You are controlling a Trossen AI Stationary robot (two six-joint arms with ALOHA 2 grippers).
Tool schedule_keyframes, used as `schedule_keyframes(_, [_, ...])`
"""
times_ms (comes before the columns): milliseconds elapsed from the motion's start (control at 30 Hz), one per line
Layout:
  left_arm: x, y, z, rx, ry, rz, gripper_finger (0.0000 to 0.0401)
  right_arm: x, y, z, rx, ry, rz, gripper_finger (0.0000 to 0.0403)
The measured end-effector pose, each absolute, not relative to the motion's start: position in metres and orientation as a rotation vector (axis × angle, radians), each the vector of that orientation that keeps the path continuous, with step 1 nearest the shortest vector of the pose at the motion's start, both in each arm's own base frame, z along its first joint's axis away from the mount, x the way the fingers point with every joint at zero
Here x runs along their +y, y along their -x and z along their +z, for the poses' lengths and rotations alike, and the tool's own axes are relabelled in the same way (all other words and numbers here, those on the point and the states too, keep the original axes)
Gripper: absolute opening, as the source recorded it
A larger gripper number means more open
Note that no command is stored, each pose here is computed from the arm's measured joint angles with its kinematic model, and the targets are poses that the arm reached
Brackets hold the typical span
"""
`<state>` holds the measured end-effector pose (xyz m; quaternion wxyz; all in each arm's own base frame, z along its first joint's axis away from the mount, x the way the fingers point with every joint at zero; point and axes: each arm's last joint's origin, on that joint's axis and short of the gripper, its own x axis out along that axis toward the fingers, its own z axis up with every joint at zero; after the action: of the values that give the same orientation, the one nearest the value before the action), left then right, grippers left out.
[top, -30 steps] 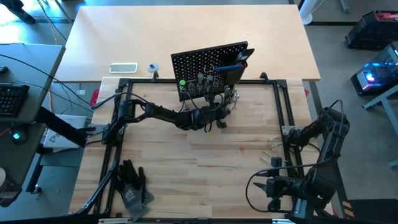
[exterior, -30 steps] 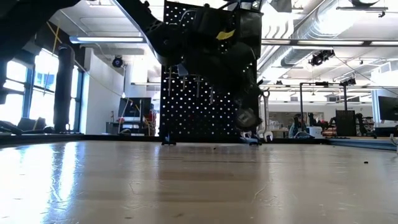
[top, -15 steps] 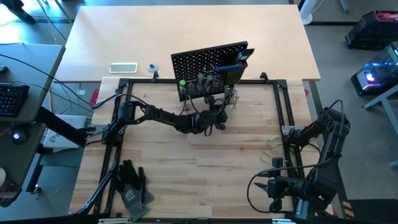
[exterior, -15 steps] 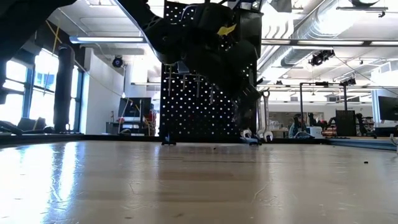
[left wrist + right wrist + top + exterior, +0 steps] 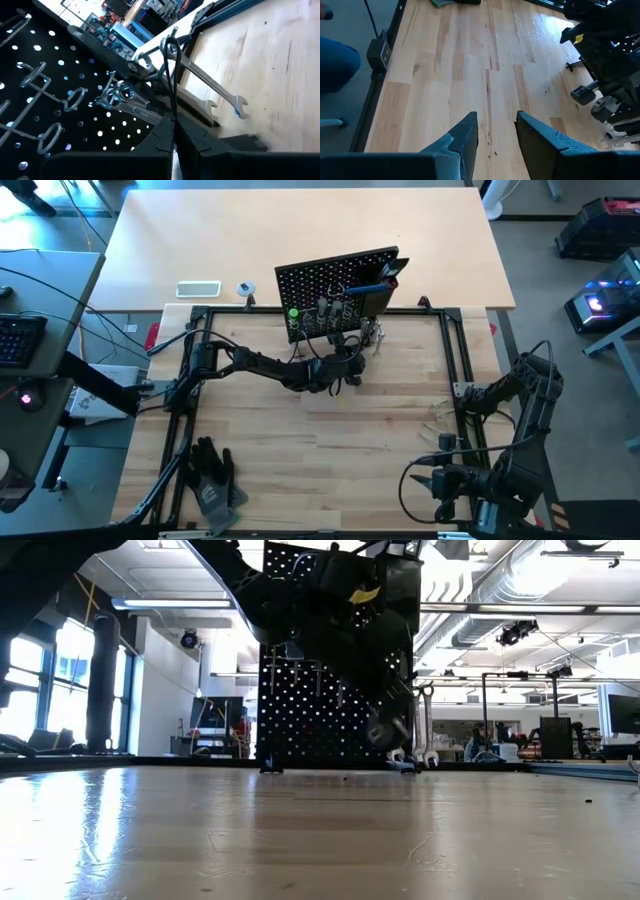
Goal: Hang tools onto peg board
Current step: Hang the gray measuring tape onto the pegboard
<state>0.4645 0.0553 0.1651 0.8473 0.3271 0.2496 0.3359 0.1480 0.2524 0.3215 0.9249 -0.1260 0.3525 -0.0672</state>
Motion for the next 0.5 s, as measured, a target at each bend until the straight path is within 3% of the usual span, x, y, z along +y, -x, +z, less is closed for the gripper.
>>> schedule_keyframes(500, [0.0629,-0.4632,0.1623,0.554,-0.691,0.689,0.0,0.2524,-0.1481,0.3215,0.723,0.258,-0.138,0.013])
